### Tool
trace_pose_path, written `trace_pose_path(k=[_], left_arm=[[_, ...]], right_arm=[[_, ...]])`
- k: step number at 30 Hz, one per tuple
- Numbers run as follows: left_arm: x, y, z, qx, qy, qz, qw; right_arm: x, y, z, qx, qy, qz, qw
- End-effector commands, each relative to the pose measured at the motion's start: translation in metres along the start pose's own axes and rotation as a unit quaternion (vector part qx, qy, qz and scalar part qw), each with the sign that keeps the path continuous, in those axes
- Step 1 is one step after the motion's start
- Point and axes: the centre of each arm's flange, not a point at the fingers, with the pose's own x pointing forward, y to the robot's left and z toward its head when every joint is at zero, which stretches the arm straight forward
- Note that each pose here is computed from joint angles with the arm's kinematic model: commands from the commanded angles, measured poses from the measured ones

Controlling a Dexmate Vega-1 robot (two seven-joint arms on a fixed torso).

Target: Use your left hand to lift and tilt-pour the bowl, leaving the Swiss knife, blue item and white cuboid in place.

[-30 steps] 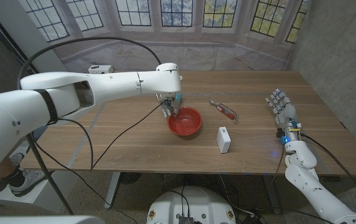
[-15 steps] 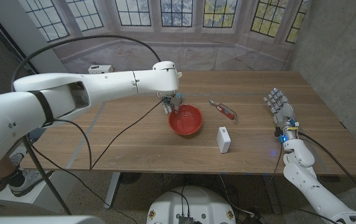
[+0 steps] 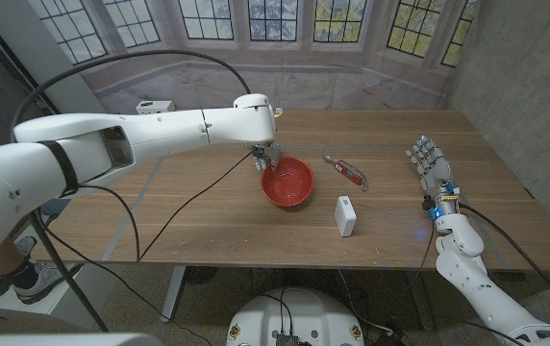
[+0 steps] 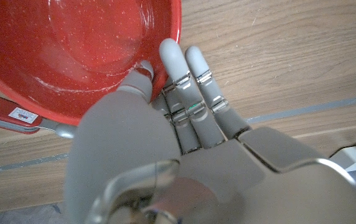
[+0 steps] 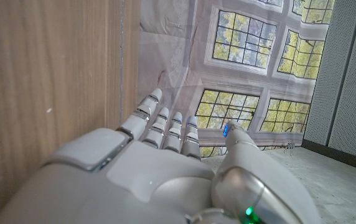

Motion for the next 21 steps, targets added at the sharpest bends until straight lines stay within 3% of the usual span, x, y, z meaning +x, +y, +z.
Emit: trace_pose_path(k=[1, 21], left_arm=[[-0.007, 0.007, 0.004, 0.014, -0.012, 0.021, 1.0], [-0.021, 0.018, 0.015, 0.049, -0.033, 0.068, 0.996]], right_arm=[[0.0, 0.002, -0.004, 0.003, 0.004, -0.001, 1.0], [0.003, 0.002, -0.006, 0.005, 0.002, 0.0, 1.0]])
